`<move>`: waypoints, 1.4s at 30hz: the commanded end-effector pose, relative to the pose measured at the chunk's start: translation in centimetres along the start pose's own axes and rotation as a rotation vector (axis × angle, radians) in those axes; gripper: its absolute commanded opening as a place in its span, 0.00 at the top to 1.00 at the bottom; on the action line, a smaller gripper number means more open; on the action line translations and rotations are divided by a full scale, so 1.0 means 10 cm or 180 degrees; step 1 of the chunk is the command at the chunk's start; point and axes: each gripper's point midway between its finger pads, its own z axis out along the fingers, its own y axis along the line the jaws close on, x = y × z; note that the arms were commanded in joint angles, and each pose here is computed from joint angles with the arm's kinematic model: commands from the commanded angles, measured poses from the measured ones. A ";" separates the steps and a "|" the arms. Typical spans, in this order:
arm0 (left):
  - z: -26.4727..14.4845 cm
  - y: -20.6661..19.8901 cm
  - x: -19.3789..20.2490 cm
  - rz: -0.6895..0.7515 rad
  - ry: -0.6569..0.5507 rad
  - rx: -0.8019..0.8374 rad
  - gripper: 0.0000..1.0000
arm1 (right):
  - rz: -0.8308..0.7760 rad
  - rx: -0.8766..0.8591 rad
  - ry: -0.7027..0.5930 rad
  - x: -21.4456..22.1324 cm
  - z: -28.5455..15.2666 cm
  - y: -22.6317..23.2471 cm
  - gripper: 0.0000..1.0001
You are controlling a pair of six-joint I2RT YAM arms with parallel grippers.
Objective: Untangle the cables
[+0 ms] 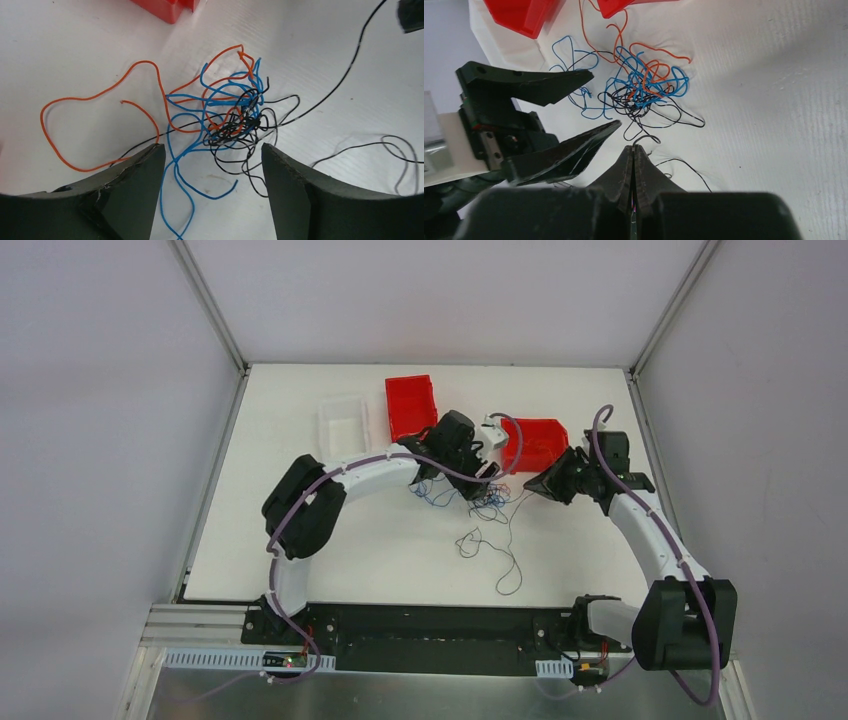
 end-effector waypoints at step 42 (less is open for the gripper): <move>0.23 0.26 -0.15 -0.0103 0.0289 0.0018 1.00 | -0.0089 -0.0346 0.0044 -0.03 -0.10 0.30 1.00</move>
